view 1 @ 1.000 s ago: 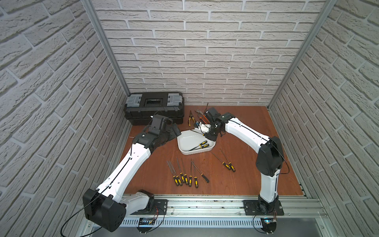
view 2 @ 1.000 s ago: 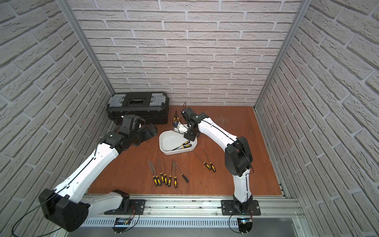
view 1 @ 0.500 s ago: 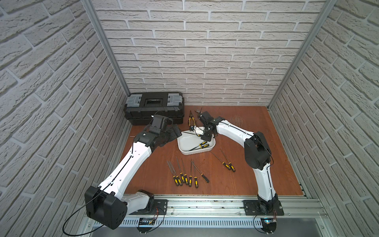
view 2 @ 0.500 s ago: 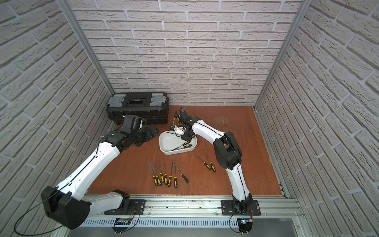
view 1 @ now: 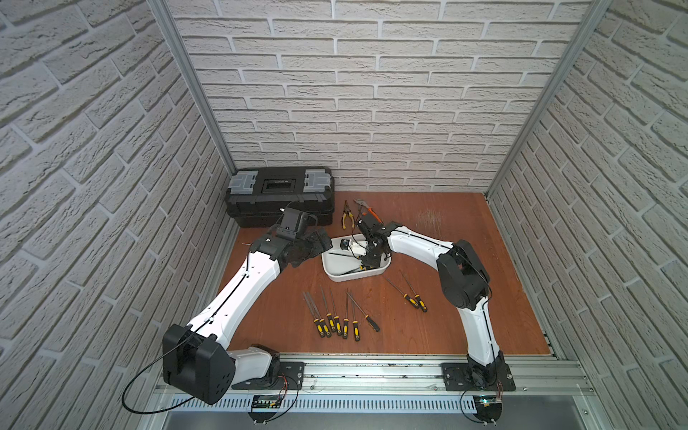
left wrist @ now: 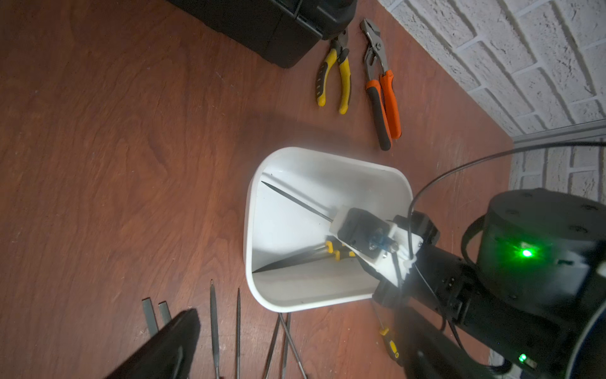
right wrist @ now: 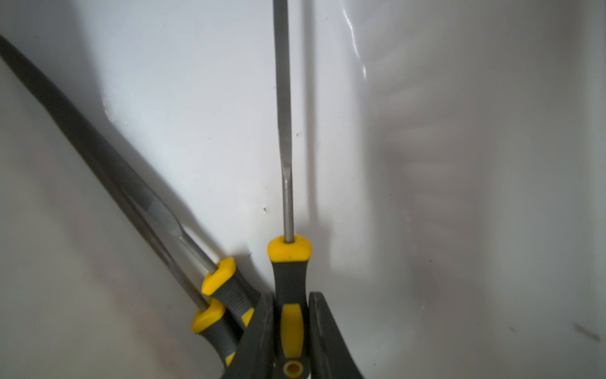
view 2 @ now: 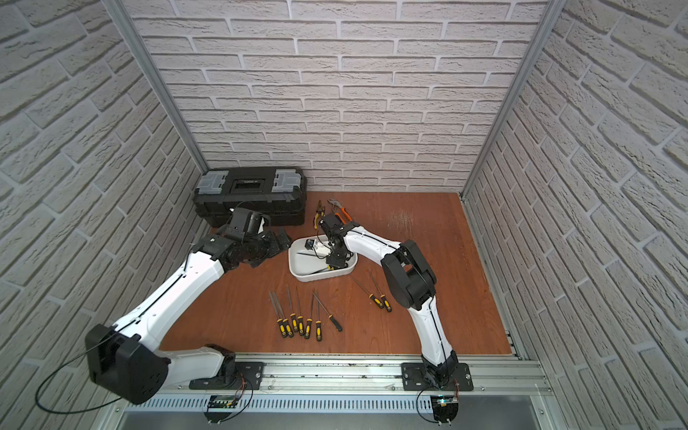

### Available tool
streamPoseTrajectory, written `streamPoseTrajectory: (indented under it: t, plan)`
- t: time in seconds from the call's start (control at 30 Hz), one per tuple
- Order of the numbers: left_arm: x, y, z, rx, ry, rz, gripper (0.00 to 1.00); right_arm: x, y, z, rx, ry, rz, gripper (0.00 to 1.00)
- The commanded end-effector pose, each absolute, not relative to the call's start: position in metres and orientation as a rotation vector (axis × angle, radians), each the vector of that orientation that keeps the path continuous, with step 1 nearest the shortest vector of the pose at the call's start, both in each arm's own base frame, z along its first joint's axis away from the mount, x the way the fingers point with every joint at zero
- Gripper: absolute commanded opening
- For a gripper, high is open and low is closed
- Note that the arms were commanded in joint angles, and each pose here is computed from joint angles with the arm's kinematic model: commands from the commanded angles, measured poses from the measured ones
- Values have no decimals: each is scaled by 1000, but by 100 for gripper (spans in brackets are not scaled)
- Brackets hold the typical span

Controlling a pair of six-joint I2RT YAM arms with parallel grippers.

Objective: Put the file tool into the storage box
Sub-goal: Place the file tool in the storage box.

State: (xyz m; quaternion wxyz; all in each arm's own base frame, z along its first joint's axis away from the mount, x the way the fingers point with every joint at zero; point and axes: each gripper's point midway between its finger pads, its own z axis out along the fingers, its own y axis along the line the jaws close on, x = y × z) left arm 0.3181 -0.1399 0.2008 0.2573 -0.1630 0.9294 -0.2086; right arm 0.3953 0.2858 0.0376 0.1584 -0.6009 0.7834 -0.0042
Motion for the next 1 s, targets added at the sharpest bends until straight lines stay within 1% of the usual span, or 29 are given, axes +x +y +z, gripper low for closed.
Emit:
streamPoseTrajectory:
  t: [0.0,0.3,0.43,0.6,0.67,0.73,0.8,0.83,0.9,0.97]
  plan:
    - [320,-141,207,-405,2508,-570,98,369,294,41,-1712,2278,54,8]
    - [315,-136,199,-391,2536,-531,98,344,295,40,-1619,2371,93,10]
    - [310,-135,195,-387,2553,-523,98,346,291,50,-1611,2339,47,10]
    - [301,-134,186,-369,2599,-512,98,348,286,57,-1700,2271,-12,10]
    - [297,-134,184,-365,2614,-510,98,350,283,55,-1701,2266,-37,18]
    - [293,-134,181,-364,2632,-512,98,357,281,55,-1660,2288,-75,34]
    - [288,-135,178,-363,2647,-519,98,362,282,60,-1610,2310,-76,46]
    - [286,-136,177,-360,2652,-522,98,365,284,66,-1575,2318,-65,61]
    - [281,-138,175,-357,2669,-525,98,373,286,79,-1493,2330,-44,82]
    - [277,-140,173,-348,2678,-531,98,381,287,98,-1391,2343,-27,84]
